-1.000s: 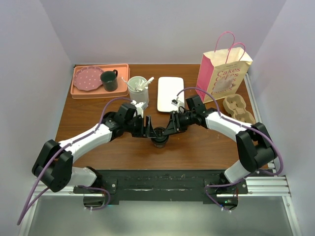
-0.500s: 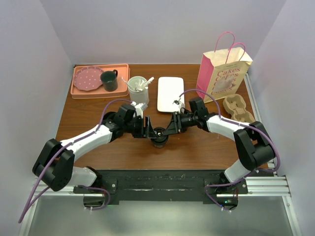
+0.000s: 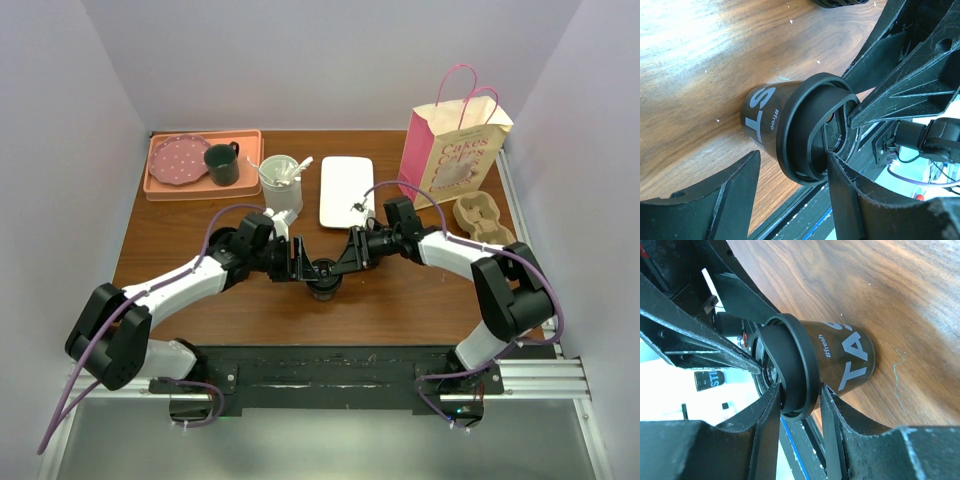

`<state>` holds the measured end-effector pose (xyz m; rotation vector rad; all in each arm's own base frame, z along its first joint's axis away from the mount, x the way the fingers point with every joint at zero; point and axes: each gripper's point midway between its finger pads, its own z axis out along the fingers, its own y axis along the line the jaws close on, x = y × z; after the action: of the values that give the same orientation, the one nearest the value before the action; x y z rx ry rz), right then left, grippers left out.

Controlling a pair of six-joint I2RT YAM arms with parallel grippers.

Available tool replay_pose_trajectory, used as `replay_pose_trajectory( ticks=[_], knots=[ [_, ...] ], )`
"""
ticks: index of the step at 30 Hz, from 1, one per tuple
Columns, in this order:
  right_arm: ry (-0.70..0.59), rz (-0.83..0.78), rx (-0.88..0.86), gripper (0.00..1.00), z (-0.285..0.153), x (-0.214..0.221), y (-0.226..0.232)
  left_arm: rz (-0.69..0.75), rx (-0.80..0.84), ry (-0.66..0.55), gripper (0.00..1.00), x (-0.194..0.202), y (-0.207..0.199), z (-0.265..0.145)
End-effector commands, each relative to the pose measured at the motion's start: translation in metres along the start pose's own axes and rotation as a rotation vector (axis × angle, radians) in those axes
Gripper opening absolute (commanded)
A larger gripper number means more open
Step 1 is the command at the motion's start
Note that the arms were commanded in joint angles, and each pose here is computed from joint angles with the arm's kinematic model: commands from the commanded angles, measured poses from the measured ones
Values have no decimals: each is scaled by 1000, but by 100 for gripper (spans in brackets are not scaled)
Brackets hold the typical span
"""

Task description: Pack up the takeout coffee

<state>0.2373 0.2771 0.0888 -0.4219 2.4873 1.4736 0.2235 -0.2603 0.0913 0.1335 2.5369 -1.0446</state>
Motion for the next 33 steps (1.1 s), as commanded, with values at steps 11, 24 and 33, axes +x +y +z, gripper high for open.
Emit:
replay_pose_trajectory(
  ticks=[11, 24, 33],
  knots=[
    [-23, 19, 173, 62, -14, -28, 15, 59, -127, -43, 71, -28, -2, -20],
    [-114, -25, 243, 63, -41, -61, 46, 249, -119, -92, 72, -60, -36, -40],
    [-114, -43, 357, 39, -52, -52, 28, 315, -198, -20, 57, -45, -45, -13]
  ],
)
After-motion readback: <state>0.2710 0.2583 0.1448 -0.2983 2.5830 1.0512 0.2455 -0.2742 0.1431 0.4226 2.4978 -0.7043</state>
